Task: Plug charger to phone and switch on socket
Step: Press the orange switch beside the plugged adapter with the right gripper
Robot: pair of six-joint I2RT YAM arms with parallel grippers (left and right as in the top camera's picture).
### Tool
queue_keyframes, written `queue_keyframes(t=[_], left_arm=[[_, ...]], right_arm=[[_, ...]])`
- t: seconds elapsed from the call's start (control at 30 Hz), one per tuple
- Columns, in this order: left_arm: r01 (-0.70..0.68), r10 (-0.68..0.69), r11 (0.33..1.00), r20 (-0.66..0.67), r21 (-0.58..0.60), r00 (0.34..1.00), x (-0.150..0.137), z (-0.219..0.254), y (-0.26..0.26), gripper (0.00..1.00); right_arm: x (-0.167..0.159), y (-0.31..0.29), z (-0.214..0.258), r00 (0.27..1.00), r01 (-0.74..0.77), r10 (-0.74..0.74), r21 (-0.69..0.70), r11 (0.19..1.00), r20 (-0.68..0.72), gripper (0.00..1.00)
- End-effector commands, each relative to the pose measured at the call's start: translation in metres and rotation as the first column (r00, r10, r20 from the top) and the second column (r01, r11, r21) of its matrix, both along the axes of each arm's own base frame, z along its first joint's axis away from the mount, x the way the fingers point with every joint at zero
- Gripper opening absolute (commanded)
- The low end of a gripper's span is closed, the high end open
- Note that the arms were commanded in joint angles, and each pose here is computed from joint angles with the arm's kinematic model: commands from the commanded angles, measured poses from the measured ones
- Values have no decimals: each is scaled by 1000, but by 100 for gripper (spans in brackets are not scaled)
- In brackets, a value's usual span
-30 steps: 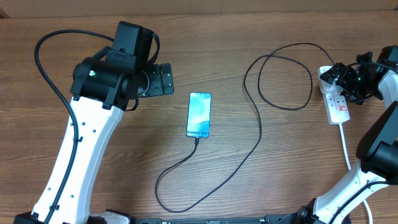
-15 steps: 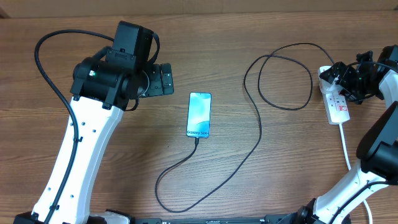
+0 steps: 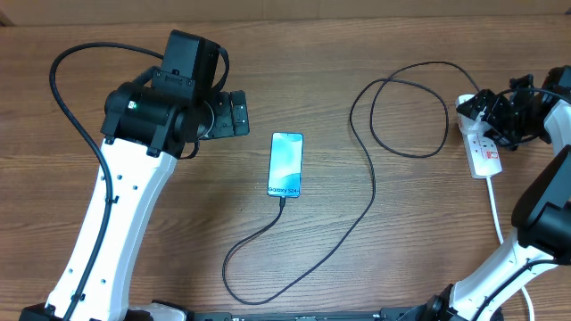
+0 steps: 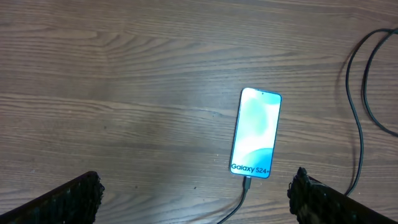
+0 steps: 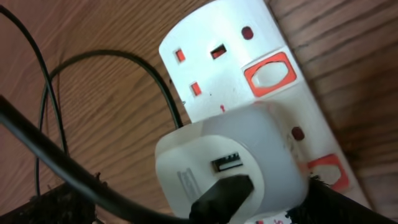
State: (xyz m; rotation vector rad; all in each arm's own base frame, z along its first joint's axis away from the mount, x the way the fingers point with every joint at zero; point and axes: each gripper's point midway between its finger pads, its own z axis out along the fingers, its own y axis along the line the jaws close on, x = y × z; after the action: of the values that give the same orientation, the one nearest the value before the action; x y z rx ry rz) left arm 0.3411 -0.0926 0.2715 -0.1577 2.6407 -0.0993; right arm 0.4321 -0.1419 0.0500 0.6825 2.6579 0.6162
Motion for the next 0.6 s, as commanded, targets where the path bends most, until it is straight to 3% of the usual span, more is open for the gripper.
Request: queue_keyframes(t=[0.0,0.57], left_arm=[[7,-7,1000,25,15,1000,2,8,4,100],[7,-7,1000,25,15,1000,2,8,4,99]], right_arm=[[1,17,-11,1000,-24,25,76,997,-13,100],[17,-11,8,998,12,-13,17,1000,58,100]])
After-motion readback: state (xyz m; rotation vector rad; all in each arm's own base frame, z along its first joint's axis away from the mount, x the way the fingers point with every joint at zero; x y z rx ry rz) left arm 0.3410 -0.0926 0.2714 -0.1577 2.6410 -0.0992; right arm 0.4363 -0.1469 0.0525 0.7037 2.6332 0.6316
